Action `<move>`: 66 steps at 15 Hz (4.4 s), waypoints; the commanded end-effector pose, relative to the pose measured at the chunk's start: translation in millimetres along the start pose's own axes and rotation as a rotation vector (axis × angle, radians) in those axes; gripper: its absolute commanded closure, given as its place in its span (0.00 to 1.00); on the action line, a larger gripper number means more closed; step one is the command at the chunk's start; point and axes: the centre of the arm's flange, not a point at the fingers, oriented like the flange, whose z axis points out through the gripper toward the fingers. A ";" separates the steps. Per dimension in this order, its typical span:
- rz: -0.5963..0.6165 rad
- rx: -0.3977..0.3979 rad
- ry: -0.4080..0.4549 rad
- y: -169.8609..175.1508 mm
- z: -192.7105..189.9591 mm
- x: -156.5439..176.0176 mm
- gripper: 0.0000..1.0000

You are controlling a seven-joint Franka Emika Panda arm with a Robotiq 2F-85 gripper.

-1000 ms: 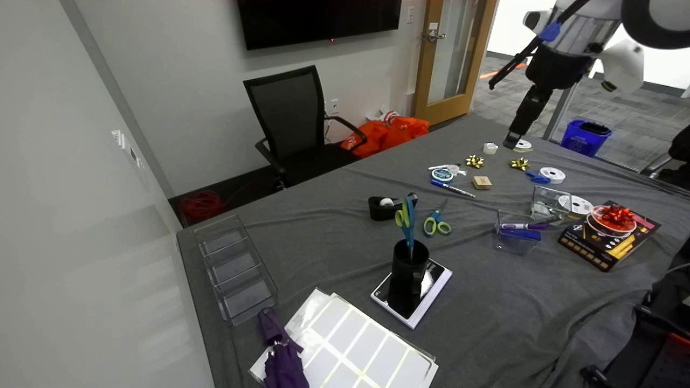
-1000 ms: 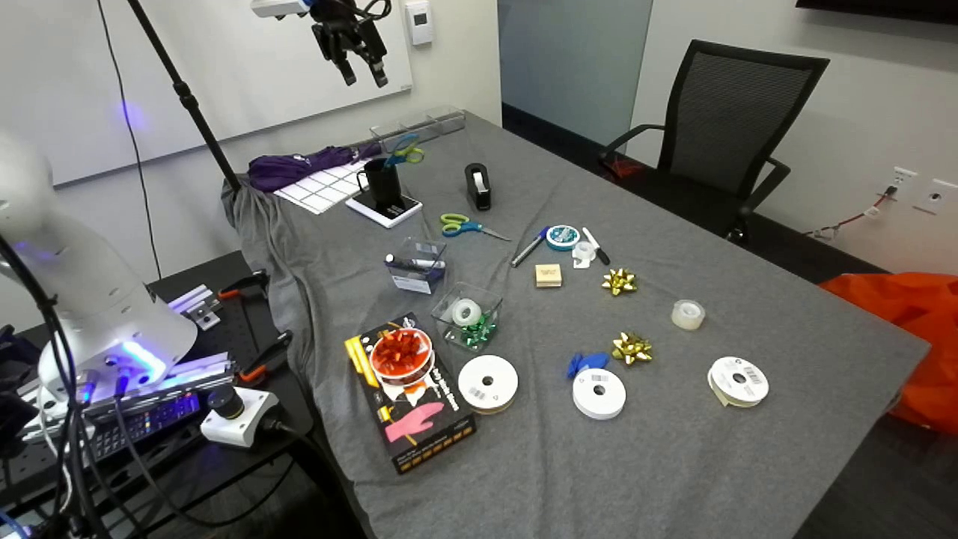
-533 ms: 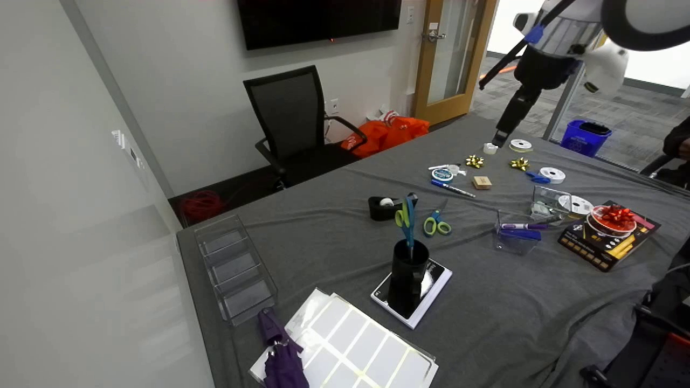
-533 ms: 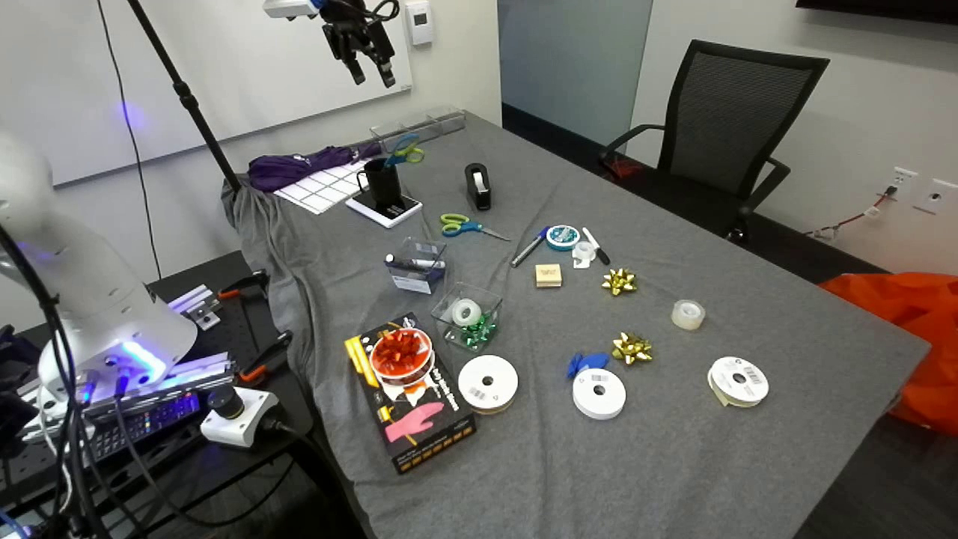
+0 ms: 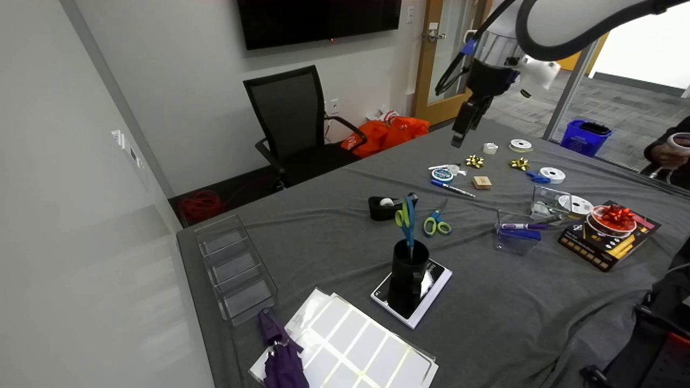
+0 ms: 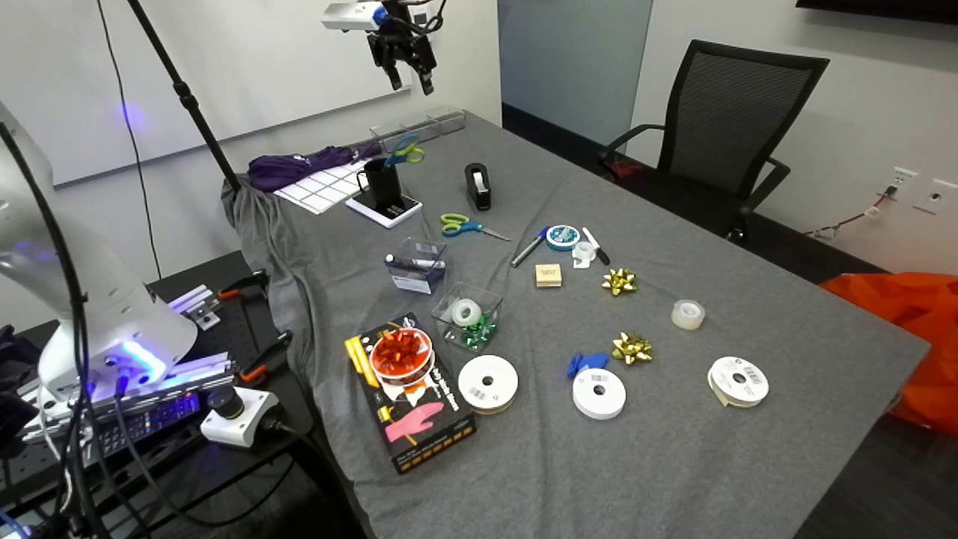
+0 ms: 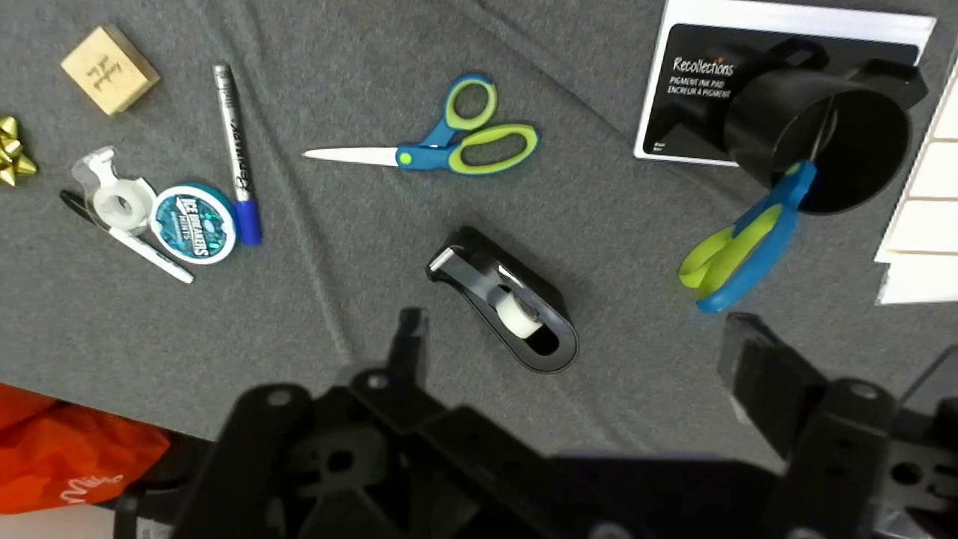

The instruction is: Move the tape dispenser forwards.

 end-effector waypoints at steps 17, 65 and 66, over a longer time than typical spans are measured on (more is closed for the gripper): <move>-0.508 0.045 -0.026 40.9 53.9 57.7 0.00; -0.906 0.117 0.042 9.8 338.1 125.8 0.64; -0.904 0.120 0.045 11.0 335.2 125.3 0.64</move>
